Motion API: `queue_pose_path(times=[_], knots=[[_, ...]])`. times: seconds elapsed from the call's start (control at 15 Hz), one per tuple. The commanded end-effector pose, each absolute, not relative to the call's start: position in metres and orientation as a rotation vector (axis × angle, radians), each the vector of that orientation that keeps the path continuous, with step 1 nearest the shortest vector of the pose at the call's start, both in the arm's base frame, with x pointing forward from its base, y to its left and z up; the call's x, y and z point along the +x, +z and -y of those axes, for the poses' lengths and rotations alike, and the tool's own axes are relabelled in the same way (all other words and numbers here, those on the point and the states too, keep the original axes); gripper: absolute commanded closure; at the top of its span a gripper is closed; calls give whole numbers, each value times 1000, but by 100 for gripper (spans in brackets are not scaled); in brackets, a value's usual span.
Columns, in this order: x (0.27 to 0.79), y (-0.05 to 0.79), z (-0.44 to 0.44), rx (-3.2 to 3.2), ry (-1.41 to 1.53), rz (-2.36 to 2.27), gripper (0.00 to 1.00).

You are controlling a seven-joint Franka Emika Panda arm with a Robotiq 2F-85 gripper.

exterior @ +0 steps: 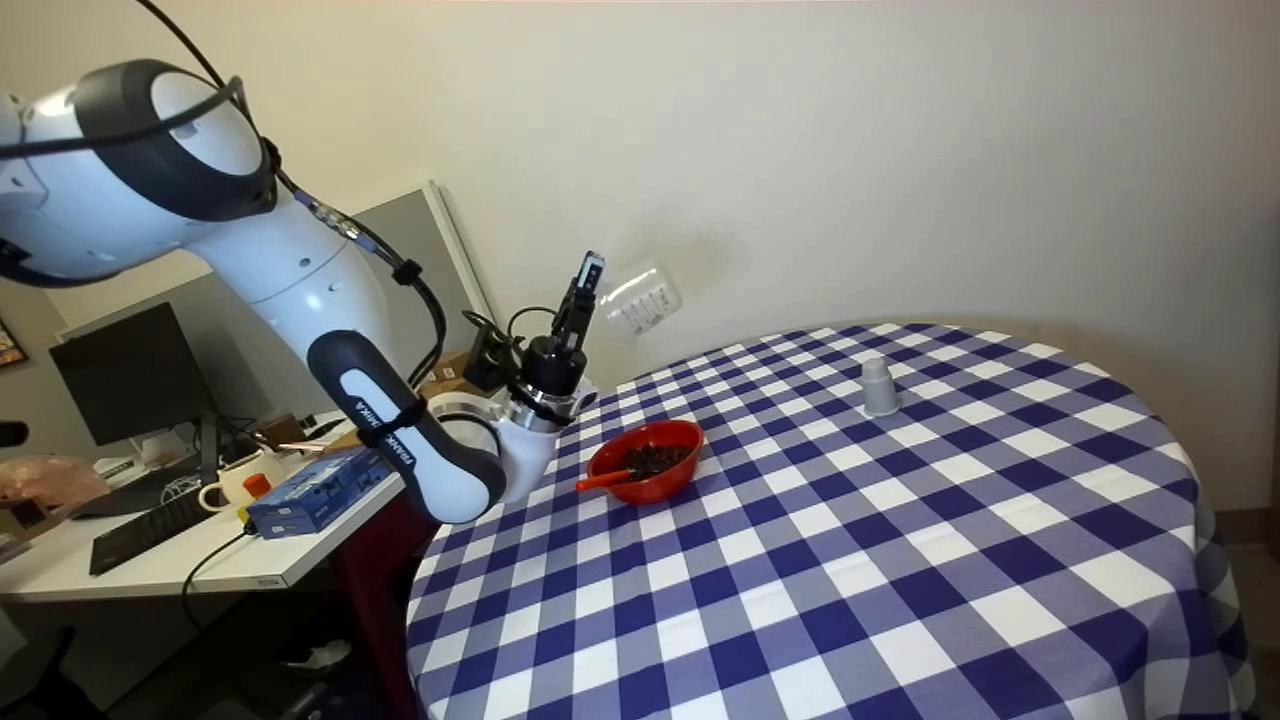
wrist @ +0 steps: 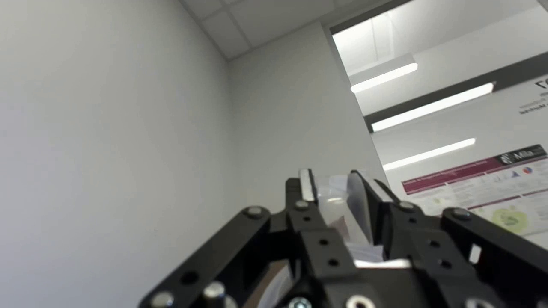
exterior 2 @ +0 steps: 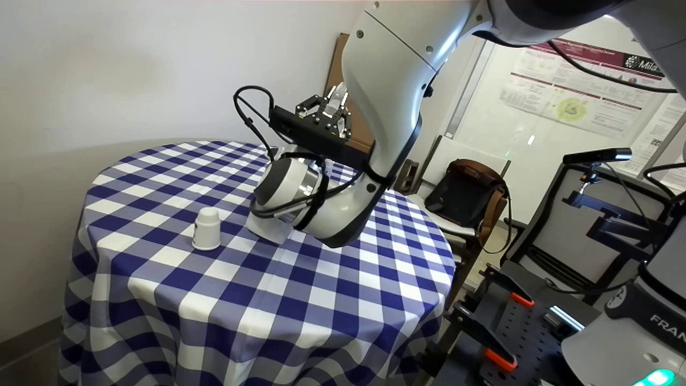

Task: Pour the contents of the clear jar into the red bowl

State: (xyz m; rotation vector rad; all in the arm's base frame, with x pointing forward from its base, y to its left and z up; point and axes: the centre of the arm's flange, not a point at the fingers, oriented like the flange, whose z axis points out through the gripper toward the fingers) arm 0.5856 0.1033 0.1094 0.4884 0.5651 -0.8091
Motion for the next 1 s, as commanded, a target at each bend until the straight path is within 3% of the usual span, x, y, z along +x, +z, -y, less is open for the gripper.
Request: queue_pose_path(times=[0.0,0.93], knots=[[599,128,-110,663,-881,-615,93],[660,222,-91,1244,-1033,-913,93]])
